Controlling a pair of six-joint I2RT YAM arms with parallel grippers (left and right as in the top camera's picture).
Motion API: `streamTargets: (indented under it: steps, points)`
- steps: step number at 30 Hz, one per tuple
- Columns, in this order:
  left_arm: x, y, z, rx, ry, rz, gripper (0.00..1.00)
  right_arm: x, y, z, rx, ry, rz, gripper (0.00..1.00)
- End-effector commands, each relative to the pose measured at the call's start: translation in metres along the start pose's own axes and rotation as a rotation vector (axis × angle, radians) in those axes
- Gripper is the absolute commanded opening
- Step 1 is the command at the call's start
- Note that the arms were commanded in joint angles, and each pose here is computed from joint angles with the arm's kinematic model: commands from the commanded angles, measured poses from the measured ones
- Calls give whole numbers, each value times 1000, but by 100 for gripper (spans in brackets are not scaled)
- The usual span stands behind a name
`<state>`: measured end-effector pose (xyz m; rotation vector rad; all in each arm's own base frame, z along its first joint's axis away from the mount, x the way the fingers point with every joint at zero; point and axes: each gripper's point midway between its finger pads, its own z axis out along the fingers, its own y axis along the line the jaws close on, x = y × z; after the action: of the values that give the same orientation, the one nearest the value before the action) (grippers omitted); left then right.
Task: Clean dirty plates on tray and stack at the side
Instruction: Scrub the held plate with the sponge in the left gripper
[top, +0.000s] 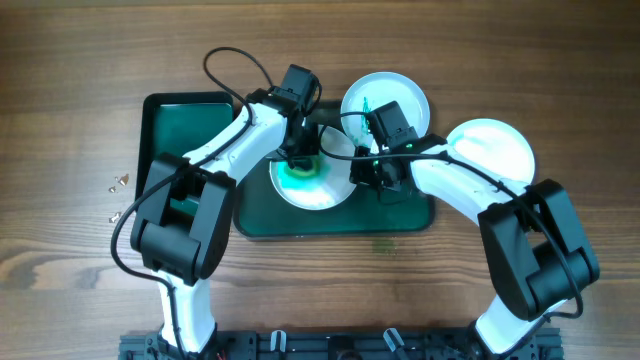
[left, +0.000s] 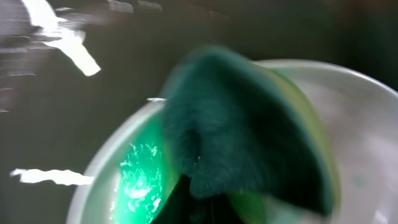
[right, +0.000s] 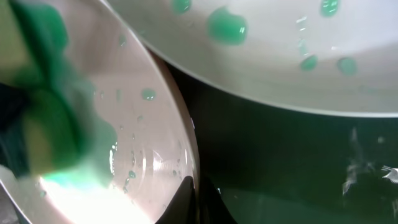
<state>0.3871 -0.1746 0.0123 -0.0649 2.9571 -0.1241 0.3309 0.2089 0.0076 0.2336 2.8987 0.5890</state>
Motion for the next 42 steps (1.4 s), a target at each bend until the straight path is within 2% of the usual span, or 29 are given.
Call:
streamTargets:
  steps: [1, 3, 5, 7, 9, 10, 12, 15, 16, 17, 18, 20, 22, 23, 24, 27, 30, 32, 34, 35, 37, 42]
  points:
    - [-19, 71, -4, -346, -122, -134, 4, 8, 0, 6, -2, 39, -5, 4]
    - [0, 67, -1, -314, -25, -83, 4, 8, 0, 6, -3, 38, -4, 4]
    - [21, 50, 3, -205, 94, -3, 4, 8, 0, 6, -3, 38, -4, 4]
    - [44, 19, 2, -7, 220, 113, 4, 8, 0, 6, -3, 38, -4, 4]
    - [66, -23, -9, 279, 314, 261, 4, 8, 0, 6, -4, 38, -5, 4]
    - [73, -41, -17, 408, 332, 321, 4, 8, 1, 6, -10, 41, -5, 4]
    - [76, -59, -27, 539, 332, 374, 4, 9, 2, 6, -13, 43, -5, 4]
    - [63, -64, -24, 553, 271, 388, 4, 9, 2, 6, -15, 46, -5, 4]
    - [54, -62, -19, 516, 235, 374, 4, 10, 2, 6, -14, 47, -4, 4]
    - [42, -55, -12, 448, 189, 349, 4, 10, 2, 6, -13, 48, -4, 4]
    - [19, -37, 0, 298, 105, 278, 4, 9, 2, 6, -13, 47, -3, 4]
    - [-8, -8, 7, 96, -2, 156, 4, 9, 2, 6, -13, 47, -3, 4]
    - [-34, 42, 3, -196, -145, -45, 4, 9, 2, 6, -13, 47, -4, 4]
    - [-38, 59, -2, -288, -187, -104, 4, 9, 1, 6, -12, 46, -4, 4]
    - [-39, 72, -7, -361, -215, -140, 4, 9, 1, 6, -10, 45, -4, 4]
    - [-29, 81, -9, -409, -178, -130, 4, 9, 1, 6, -11, 45, -3, 4]
    - [3, 74, -3, -353, -13, -72, 4, 9, 1, 6, -11, 45, -3, 4]
    - [28, 54, 1, -223, 128, 30, 4, 9, 1, 6, -11, 45, -3, 4]
    - [57, 21, -1, 7, 277, 179, 4, 9, 2, 6, -14, 47, -3, 4]
    - [87, -19, -16, 303, 396, 330, 4, 9, 2, 6, -18, 47, -4, 4]
    - [97, -38, -29, 462, 427, 395, 4, 9, 3, 6, -19, 48, -4, 4]
    - [89, -48, -28, 507, 383, 413, 4, 10, 4, 6, -24, 52, -4, 4]
